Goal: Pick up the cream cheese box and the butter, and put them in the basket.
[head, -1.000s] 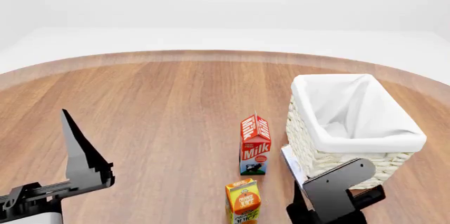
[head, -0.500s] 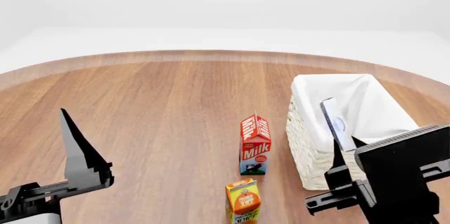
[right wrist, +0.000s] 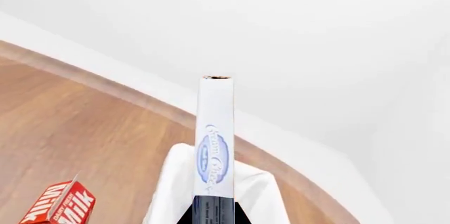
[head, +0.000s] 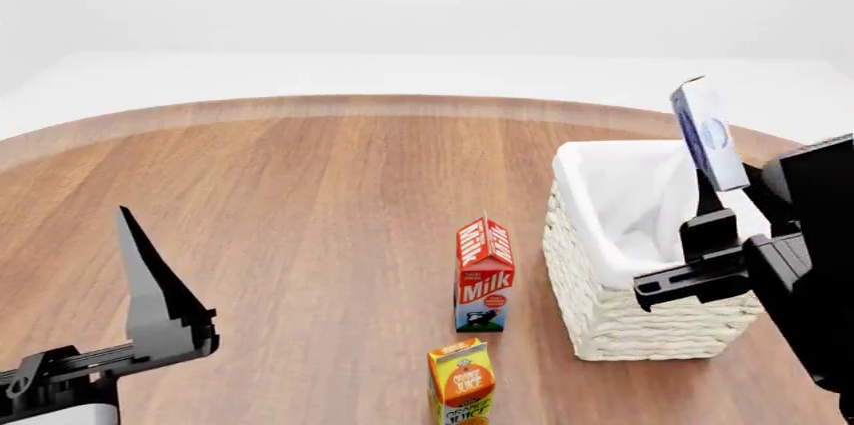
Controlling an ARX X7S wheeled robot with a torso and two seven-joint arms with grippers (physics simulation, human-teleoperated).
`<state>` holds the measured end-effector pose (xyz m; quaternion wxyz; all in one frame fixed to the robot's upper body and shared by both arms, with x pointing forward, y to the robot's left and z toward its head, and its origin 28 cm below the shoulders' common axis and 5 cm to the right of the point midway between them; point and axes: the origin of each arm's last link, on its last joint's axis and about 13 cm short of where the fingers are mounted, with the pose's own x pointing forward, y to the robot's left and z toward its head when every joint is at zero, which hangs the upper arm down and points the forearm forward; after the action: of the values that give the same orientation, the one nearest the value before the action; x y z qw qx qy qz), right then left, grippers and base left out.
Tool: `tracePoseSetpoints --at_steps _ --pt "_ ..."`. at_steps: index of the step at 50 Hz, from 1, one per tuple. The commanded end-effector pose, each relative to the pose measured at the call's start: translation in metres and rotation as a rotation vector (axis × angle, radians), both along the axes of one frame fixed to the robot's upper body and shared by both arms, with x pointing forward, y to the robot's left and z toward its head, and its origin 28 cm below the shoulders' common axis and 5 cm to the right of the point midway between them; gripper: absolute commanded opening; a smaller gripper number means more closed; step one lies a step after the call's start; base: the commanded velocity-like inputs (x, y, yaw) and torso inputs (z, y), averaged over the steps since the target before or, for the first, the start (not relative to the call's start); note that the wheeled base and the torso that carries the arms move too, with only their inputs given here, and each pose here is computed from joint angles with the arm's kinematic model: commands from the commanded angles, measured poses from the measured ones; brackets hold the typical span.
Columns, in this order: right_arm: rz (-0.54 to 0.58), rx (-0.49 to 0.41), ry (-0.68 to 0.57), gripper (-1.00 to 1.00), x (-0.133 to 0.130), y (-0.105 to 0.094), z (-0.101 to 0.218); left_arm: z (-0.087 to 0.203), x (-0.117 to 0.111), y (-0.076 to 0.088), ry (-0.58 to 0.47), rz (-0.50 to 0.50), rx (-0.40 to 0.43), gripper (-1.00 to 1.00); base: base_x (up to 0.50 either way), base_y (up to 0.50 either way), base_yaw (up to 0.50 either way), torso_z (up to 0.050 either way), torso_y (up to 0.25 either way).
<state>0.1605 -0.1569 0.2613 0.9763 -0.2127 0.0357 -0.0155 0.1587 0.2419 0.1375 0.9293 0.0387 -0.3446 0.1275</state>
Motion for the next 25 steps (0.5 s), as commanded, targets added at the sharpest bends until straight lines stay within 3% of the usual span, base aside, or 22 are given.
tracePoseSetpoints --at_steps 1,10,25 --pt "-0.001 0.029 0.007 -1.0 0.015 -0.011 0.031 -0.001 0.0 0.0 0.003 -0.003 0.001 1.0 0.0 0.0 0.0 0.0 0.0" --pt "-0.003 0.07 0.054 -1.0 0.024 -0.021 0.051 -0.001 0.001 0.0 0.004 -0.002 0.0 1.0 0.0 0.0 0.0 0.0 0.001" --pt "0.024 0.181 0.192 -1.0 0.033 -0.031 0.043 -0.001 0.001 -0.001 0.006 -0.004 0.003 1.0 0.0 0.0 0.0 0.0 0.0"
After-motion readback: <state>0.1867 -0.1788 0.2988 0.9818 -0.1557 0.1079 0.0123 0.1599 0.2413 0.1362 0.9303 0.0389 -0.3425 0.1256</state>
